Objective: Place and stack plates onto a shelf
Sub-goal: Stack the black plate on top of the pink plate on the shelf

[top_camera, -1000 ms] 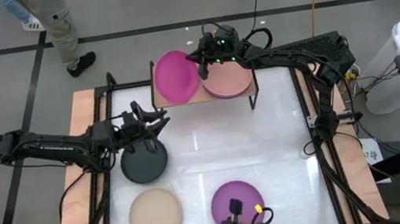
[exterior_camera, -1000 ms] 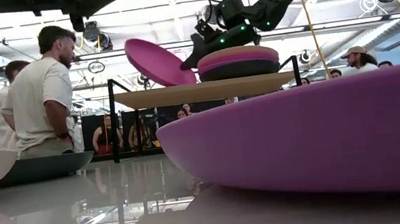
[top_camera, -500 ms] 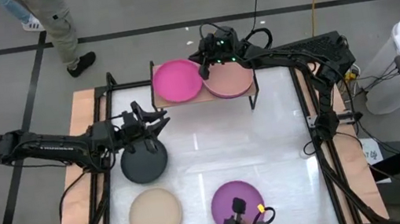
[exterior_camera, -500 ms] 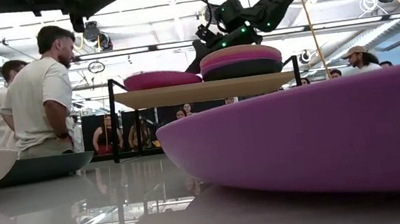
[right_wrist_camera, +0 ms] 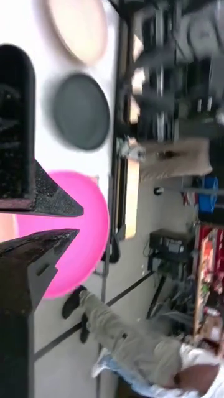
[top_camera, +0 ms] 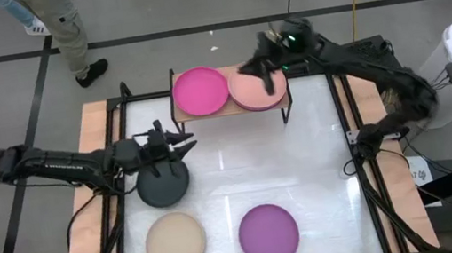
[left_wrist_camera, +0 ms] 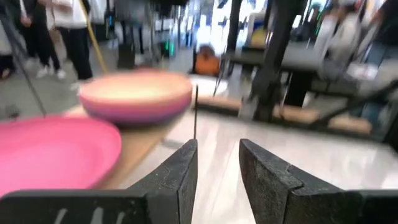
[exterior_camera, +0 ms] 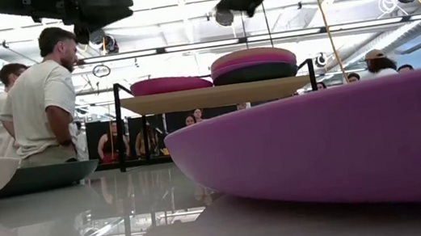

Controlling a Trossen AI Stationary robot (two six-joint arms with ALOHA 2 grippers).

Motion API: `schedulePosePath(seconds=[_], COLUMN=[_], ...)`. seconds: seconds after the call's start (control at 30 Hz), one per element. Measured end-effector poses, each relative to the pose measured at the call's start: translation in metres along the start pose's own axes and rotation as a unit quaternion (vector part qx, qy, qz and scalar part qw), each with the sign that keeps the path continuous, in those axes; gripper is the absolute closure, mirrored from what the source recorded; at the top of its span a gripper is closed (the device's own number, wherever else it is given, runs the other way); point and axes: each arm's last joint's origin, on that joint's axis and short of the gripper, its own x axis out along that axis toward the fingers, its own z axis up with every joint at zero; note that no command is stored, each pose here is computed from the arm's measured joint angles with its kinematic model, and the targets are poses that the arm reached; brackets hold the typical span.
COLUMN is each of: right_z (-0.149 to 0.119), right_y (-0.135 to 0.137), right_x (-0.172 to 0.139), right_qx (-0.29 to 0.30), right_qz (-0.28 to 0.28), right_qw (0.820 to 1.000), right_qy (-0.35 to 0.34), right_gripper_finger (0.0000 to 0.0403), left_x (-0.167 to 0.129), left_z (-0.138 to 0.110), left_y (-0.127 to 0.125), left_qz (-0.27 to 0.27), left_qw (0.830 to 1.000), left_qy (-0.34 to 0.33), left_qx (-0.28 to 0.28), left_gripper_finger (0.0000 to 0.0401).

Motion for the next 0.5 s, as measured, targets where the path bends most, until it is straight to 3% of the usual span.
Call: schedulePosePath(seconds=[0.27, 0.5], right_z=[-0.048, -0.109], right_y=[0.078, 0.123], right_x=[-0.064, -0.096], right_qx=[-0.009, 0.025], right_qz=[0.028, 0.039], right_qw=[0.996, 0.990], right_qy=[-0.081, -0.131], right_gripper_finger=[0.0374, 0.0374], left_x=[0.031, 0.050], left_z=[0.001, -0.010], left_y=[-0.021, -0.032], left_qz=[0.011, 0.053], left_qw=[0.982, 0.935], left_qy=[0.182, 0.348], left_qx=[0.043, 0.041], left_gripper_finger=[0.0279, 0.0279])
